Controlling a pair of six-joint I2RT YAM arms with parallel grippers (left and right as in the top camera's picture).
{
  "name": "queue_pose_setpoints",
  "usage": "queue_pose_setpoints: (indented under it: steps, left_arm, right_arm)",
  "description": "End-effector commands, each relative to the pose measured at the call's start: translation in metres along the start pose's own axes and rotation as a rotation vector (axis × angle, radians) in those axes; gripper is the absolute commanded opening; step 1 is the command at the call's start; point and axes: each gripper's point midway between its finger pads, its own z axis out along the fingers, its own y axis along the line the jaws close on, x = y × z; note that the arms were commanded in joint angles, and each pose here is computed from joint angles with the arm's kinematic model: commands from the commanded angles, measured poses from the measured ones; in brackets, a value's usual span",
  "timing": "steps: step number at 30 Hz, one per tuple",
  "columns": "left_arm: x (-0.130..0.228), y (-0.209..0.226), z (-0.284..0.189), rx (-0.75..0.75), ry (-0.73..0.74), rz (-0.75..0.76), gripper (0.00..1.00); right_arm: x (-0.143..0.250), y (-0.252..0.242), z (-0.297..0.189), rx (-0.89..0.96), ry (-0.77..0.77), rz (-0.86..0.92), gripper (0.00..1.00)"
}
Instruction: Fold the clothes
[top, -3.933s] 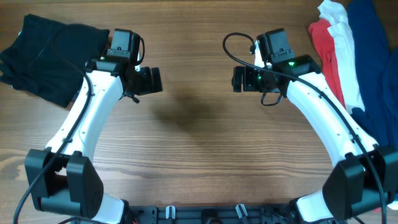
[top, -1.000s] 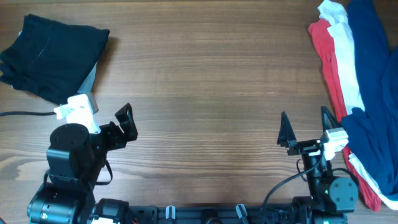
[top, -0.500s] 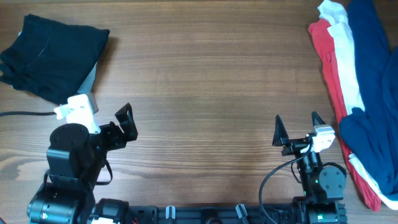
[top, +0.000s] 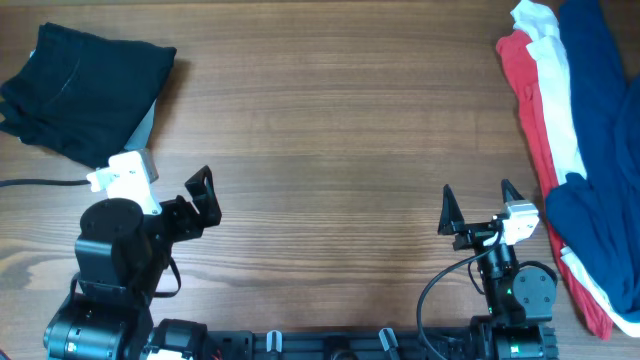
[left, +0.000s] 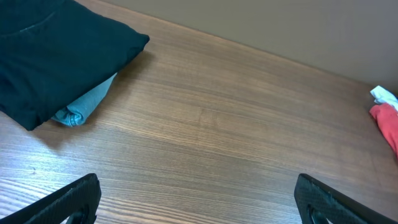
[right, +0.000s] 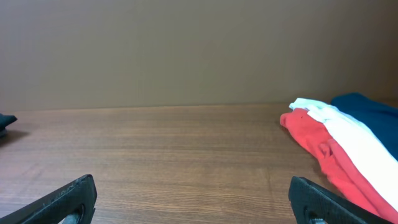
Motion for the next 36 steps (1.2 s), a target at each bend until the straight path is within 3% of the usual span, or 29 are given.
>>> queue_pose_setpoints:
  steps: [1, 14, 22, 30, 36]
  left_arm:
    - [0.002, 0.005, 0.002, -0.022, -0.001, -0.013, 1.00]
    - [0.002, 0.005, 0.002, -0.023, 0.000, -0.013, 1.00]
    - [0.051, 0.031, -0.003, -0.090, 0.101, -0.014, 1.00]
    - [0.095, 0.055, 0.017, -0.089, 0.012, -0.049, 1.00]
    - [0.089, 0.050, 0.027, -0.012, -0.157, -0.056, 1.00]
  right_arm:
    - [-0.003, -0.004, -0.001, 0.021, -0.015, 0.007, 1.00]
    - [-0.003, -0.004, -0.001, 0.021, -0.015, 0.007, 1.00]
    - [-0.003, -0.004, -0.001, 0.021, -0.015, 0.007, 1.00]
    - [-0.003, -0.004, -0.001, 0.021, -0.015, 0.007, 1.00]
    - [-0.003, -0.004, -0.001, 0.021, -0.015, 0.007, 1.00]
